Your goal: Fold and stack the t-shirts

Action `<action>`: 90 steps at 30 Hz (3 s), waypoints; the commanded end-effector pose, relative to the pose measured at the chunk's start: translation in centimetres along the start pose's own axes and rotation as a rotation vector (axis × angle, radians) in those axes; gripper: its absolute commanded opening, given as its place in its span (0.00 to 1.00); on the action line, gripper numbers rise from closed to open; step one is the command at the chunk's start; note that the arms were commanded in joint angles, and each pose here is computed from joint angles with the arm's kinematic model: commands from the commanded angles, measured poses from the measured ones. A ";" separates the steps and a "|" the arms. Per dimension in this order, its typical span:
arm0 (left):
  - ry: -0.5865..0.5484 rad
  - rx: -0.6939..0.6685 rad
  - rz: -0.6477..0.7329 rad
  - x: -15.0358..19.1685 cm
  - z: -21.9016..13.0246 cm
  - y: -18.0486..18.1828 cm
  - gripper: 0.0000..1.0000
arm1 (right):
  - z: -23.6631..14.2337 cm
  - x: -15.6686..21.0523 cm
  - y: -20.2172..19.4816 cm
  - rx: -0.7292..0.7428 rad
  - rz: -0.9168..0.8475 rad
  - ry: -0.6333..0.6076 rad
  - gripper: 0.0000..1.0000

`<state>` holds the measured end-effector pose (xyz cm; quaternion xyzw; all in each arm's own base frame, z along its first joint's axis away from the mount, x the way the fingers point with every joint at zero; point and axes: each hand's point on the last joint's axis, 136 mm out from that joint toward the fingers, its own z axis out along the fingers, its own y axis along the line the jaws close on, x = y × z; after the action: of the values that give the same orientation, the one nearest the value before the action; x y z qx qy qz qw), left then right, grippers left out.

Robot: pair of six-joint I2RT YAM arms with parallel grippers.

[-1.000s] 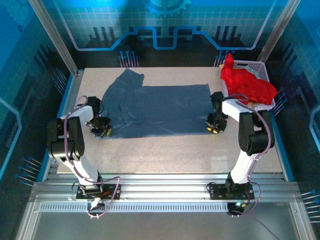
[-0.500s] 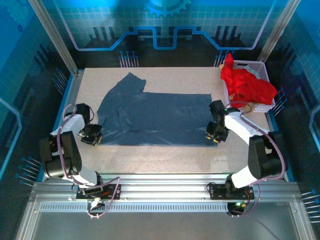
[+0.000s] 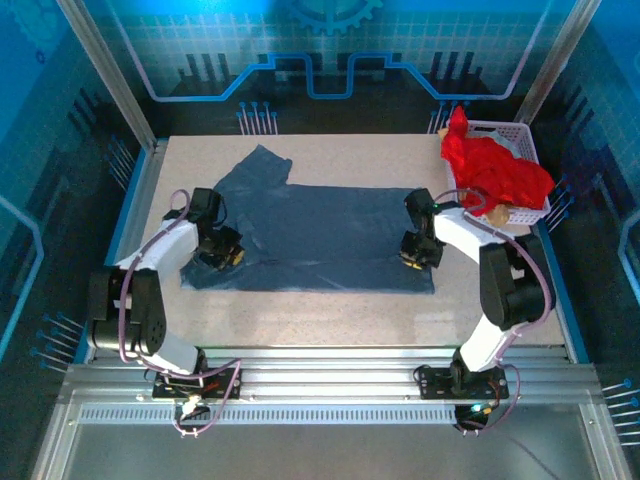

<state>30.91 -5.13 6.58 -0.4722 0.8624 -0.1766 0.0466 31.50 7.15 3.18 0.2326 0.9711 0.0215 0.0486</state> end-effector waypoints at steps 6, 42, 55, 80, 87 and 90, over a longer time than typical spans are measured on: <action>0.041 0.013 0.048 0.9 -0.1 -0.4 0.11 | 0.8 -3.9 -3.5 0.130 0.067 0.012 0.09; 0.114 0.002 0.193 -0.2 3.2 -4.0 0.00 | -6.2 -0.9 -0.9 -0.018 0.012 -0.104 0.14; 0.151 -0.022 0.415 1.2 5.0 -10.6 0.00 | -6.3 -1.3 -0.7 -0.018 0.011 -0.103 0.13; 0.052 0.062 0.425 -0.6 1.7 -12.0 0.27 | -5.9 -0.8 0.5 -0.045 -0.027 -0.108 0.13; 0.107 0.008 0.282 -0.5 1.2 -7.2 0.12 | -5.0 -0.1 1.3 -0.077 -0.036 -0.079 0.13; 0.092 -0.021 0.154 -2.7 0.4 -3.6 0.14 | -4.5 0.3 1.2 -0.091 -0.031 -0.059 0.13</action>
<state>37.19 -7.60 6.83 -0.3364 0.9219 -0.1896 0.0307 31.95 7.64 8.75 0.2144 0.9696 0.0459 0.1085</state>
